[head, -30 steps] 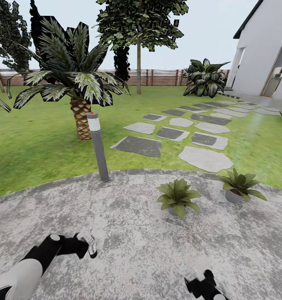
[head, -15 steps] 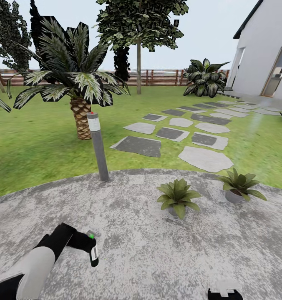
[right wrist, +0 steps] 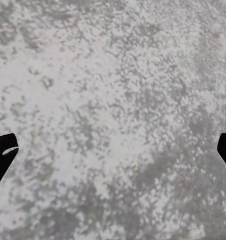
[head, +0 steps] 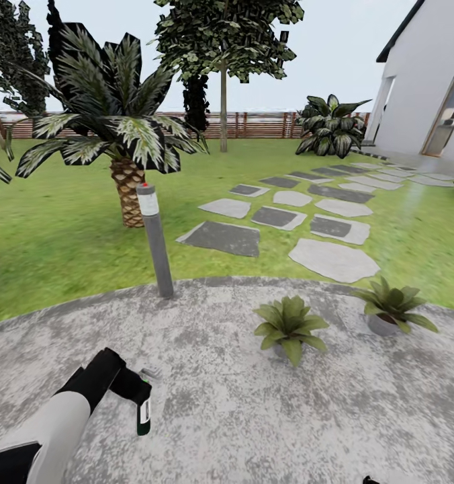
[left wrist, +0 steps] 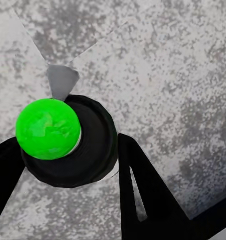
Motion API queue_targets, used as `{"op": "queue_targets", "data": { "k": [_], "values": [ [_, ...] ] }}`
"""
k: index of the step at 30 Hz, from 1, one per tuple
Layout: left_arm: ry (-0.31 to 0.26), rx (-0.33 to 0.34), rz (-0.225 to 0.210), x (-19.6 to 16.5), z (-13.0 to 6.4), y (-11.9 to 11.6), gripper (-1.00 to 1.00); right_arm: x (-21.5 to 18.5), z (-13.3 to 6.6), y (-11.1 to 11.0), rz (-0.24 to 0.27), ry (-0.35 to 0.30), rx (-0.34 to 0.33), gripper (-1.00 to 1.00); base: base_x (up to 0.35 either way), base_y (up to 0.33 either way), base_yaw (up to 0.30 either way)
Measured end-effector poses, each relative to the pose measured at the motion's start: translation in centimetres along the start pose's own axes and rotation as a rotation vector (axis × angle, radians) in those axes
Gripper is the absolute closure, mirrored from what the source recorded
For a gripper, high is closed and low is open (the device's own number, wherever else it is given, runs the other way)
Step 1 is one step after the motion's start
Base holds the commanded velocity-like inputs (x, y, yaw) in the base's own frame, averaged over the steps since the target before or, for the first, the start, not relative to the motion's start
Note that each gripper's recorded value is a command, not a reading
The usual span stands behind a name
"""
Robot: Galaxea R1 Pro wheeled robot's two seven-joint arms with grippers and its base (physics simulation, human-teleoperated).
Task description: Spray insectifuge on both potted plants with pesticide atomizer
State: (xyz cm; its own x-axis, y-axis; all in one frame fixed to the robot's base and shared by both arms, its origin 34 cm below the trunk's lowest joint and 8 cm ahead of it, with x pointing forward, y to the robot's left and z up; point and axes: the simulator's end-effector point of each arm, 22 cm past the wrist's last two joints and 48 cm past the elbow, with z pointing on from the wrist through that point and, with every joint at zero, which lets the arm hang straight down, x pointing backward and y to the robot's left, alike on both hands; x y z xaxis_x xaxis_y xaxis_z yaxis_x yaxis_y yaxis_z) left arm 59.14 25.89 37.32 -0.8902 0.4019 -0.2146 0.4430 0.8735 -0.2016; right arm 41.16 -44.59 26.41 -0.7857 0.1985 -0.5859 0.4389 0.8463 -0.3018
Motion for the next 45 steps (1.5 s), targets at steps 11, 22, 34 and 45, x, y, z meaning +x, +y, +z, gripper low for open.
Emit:
{"op": "queue_targets", "data": {
  "k": [11, 22, 34, 45],
  "values": [
    [0.006, -0.019, -0.027, -0.5, -0.8, 0.3, 1.0, 0.3, -0.2, 0.3, 0.02, 0.009, -0.001, -1.0, 0.26, 0.229, -0.22],
    [0.109, 0.069, 0.095, -1.3, -2.5, -2.5, 1.0, 0.1, -0.2, 0.2, 0.024, 0.005, 0.0, -1.0, 0.296, 0.156, -0.212],
    [0.116, 0.072, 0.095, -1.4, -2.8, -2.6, 1.0, 0.1, -0.2, 0.2, 0.023, 0.005, 0.001, -1.0, 0.337, 0.003, -0.006],
    [0.12, 0.077, 0.102, -1.2, -2.5, -3.2, 1.0, -0.1, -0.2, 0.1, 0.025, 0.002, 0.002, -1.0, 0.314, -0.061, -0.237]
  ]
}}
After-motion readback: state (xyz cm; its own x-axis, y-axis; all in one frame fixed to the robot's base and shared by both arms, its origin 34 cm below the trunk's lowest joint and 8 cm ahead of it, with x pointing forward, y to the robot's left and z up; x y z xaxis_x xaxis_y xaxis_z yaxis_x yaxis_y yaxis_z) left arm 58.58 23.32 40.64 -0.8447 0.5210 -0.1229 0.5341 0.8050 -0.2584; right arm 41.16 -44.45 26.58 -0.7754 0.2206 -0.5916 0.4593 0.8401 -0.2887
